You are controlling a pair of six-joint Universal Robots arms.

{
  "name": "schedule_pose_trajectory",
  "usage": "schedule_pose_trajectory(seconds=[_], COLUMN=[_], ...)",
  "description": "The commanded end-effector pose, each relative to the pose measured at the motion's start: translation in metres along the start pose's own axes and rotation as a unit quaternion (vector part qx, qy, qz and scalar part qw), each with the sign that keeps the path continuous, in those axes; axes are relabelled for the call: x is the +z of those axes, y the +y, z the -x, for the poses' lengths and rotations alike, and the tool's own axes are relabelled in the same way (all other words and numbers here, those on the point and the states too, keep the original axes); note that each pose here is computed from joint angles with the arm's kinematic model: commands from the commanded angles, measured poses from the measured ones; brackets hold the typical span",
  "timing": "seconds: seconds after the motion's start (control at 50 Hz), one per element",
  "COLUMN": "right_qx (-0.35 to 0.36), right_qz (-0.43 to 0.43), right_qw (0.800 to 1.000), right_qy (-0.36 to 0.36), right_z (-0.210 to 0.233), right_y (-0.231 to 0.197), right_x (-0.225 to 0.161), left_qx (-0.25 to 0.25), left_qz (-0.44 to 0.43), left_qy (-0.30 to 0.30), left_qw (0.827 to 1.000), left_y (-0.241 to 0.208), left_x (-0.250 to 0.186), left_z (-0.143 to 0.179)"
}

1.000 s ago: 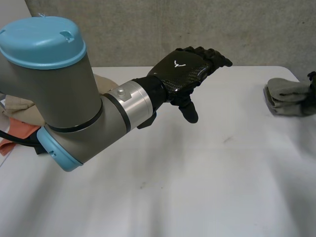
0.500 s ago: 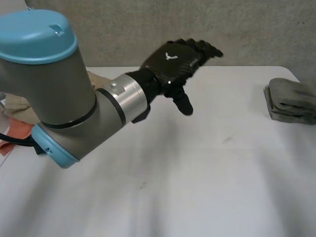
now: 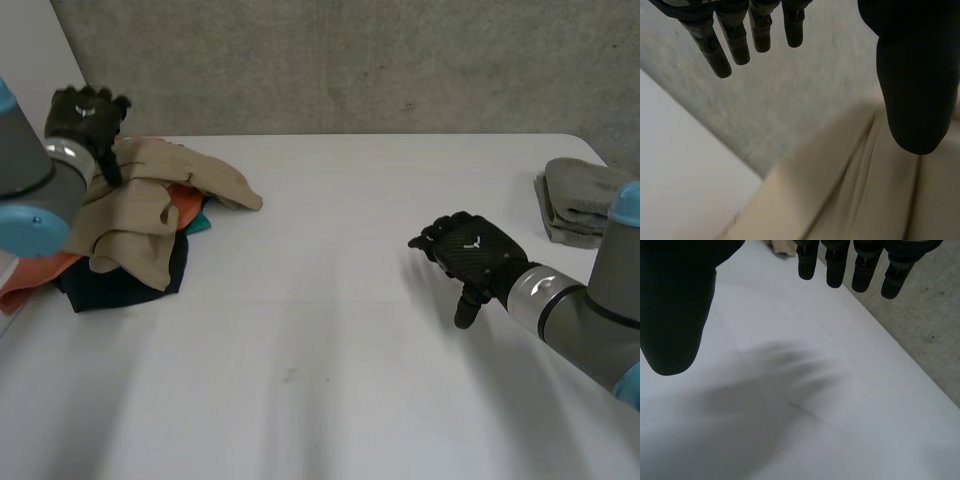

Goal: Fold the laundry.

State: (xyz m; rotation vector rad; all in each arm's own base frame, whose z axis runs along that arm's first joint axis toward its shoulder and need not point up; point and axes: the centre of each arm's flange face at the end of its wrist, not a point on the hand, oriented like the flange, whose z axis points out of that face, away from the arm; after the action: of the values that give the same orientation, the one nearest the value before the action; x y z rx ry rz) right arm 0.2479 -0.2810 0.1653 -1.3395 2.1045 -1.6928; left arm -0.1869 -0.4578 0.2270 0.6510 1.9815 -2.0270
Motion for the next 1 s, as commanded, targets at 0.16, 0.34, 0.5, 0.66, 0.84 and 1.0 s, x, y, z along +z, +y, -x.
schedule_pose_trajectory(seconds=[0.16, 0.34, 0.5, 0.66, 0.84, 1.0], right_qx=[0.004, 0.005, 0.012, 0.059, 0.078, 0.082], right_qz=[0.006, -0.012, -0.029, -0.039, -0.005, -0.003], right_qw=[1.000, 0.999, 0.995, 0.982, 0.973, 0.970], right_qy=[0.009, 0.043, 0.099, 0.173, 0.219, 0.230], right_z=[0.001, -0.018, -0.041, -0.079, -0.108, -0.119], right_y=[0.012, -0.003, -0.019, -0.017, 0.010, 0.011], right_x=[-0.002, -0.013, -0.025, -0.037, -0.049, -0.052], left_qx=[0.014, -0.066, -0.198, -0.200, -0.145, -0.137], left_qz=[-0.013, -0.181, -0.246, -0.176, -0.071, -0.063], left_qy=[0.027, 0.029, 0.158, 0.281, 0.341, 0.296], left_qw=[0.999, 0.981, 0.935, 0.922, 0.926, 0.943], left_y=[0.031, -0.118, -0.191, -0.148, -0.081, -0.103], left_x=[0.022, -0.041, -0.124, -0.153, -0.172, -0.187], left_z=[-0.026, -0.030, -0.092, -0.205, -0.262, -0.224])
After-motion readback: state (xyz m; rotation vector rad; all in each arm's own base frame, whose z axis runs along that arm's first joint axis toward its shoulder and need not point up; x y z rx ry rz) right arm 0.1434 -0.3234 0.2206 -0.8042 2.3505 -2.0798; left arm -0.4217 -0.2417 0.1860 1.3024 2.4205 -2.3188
